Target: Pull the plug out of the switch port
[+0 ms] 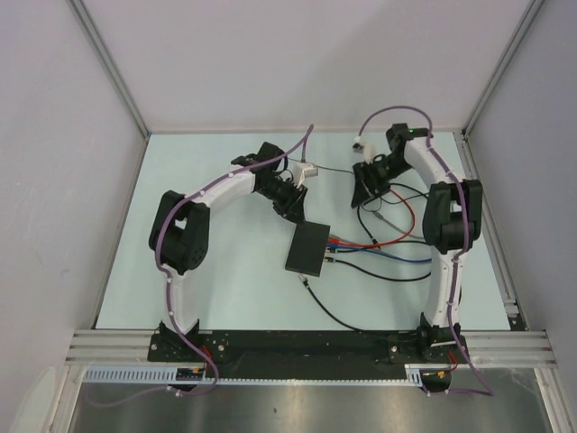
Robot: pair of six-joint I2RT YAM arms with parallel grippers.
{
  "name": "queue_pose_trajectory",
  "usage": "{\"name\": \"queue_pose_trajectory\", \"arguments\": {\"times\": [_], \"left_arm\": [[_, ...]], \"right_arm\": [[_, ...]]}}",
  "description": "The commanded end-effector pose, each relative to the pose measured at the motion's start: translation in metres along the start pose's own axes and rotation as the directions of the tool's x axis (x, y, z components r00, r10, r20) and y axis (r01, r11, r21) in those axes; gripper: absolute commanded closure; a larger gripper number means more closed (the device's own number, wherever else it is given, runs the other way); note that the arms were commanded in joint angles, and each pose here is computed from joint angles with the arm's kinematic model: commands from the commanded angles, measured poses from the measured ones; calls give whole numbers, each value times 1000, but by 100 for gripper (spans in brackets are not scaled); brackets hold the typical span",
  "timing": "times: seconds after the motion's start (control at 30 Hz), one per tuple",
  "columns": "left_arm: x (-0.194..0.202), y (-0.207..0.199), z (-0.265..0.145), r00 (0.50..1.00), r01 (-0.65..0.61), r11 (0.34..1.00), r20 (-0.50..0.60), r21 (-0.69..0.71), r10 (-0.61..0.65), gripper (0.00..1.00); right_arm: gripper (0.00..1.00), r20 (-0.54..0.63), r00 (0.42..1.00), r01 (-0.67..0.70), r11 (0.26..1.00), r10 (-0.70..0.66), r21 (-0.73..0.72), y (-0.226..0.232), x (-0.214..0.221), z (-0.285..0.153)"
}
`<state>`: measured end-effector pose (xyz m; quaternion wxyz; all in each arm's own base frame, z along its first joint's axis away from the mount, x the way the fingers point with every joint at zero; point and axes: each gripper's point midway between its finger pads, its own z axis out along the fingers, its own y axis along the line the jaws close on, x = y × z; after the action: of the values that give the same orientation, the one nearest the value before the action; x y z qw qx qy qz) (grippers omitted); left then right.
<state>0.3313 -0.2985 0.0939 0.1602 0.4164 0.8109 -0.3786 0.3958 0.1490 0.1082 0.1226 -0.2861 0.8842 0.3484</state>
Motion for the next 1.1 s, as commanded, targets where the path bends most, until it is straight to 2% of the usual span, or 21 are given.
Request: {"name": "queue_pose_trajectory", "arguments": {"times": [0.0, 0.03, 0.17, 0.4, 0.7, 1.07], "left_arm": [[-4, -20, -11, 998, -57, 995, 37, 76, 55, 78], [1, -23, -9, 998, -60, 993, 24, 98, 58, 85], [13, -24, 0, 999, -44, 992, -8, 119, 46, 96], [35, -22, 0, 996, -65, 992, -61, 104, 72, 95], [57, -10, 20, 991, -2, 991, -131, 131, 19, 95], [72, 9, 38, 982, 67, 996, -183, 66, -54, 94]], "right_arm": [[32, -76, 996, -62, 988, 51, -140, 12, 28, 35], [32, -92, 994, -72, 986, 59, -148, 10, 32, 43], [32, -131, 989, -87, 989, 71, -123, 2, 37, 65], [34, -138, 987, -90, 991, 77, -95, -7, 41, 74], [43, -224, 965, -181, 964, 136, -195, 2, 69, 96], [46, -266, 948, -226, 957, 173, -183, 4, 78, 125]]}}
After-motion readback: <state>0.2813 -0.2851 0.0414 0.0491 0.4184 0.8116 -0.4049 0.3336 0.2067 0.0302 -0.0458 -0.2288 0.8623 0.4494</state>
